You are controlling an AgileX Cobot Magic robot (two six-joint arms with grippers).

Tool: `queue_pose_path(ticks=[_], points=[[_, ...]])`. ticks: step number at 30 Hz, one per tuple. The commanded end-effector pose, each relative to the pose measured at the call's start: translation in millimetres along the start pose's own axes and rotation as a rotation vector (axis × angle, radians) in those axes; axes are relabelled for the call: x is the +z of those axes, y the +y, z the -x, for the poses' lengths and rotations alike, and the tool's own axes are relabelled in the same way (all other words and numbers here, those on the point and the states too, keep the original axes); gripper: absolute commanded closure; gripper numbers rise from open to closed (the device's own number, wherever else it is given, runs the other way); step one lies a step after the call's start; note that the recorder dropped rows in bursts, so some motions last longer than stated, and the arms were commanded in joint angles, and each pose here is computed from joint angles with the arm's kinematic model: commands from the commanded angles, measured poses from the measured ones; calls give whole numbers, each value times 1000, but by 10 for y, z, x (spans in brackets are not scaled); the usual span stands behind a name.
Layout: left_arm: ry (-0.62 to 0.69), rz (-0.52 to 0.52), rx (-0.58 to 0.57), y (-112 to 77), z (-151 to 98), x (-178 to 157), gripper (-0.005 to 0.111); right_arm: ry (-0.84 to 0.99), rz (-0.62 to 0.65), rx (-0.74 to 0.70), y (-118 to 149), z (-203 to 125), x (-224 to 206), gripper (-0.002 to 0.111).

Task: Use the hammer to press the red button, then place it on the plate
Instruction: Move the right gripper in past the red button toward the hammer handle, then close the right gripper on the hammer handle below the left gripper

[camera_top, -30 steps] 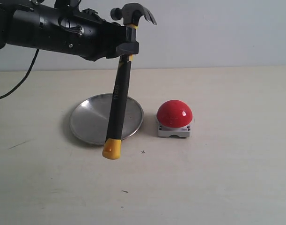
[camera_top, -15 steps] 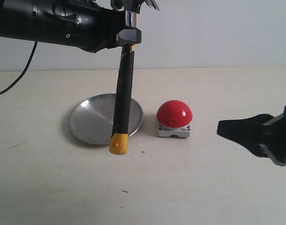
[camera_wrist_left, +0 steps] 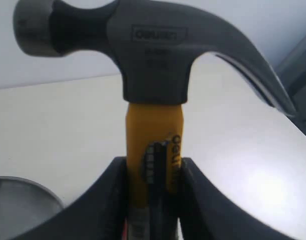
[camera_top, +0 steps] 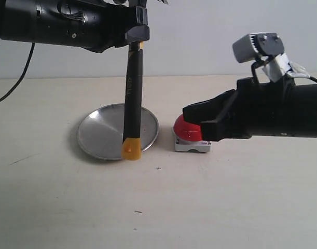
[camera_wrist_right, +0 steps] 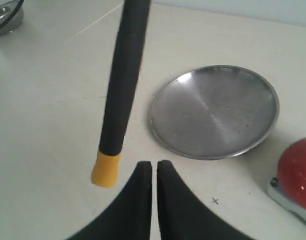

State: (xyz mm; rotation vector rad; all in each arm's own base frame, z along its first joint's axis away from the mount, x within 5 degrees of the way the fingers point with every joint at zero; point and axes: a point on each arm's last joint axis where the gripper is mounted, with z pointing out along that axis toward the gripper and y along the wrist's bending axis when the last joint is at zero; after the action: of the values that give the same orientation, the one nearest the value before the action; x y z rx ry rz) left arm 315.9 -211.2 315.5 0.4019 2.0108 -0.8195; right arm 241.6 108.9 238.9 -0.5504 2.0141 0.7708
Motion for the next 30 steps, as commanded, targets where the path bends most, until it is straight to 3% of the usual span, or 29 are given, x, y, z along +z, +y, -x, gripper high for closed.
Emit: queue_pose_path(ticks=[1,7,10,30], points=[[-69,41,8,-11,107,-72,107,-13,36,-68,155,109,74,88],[-77,57,5,14,117,-76,107,-59,156,-88,272,235,61,49],[-87,71,4,33,128,-80,107,-58,152,-84,266,237,66,36],[6,-25,19,-55,43,-74,107,20,187,93,-112,362,804,36]])
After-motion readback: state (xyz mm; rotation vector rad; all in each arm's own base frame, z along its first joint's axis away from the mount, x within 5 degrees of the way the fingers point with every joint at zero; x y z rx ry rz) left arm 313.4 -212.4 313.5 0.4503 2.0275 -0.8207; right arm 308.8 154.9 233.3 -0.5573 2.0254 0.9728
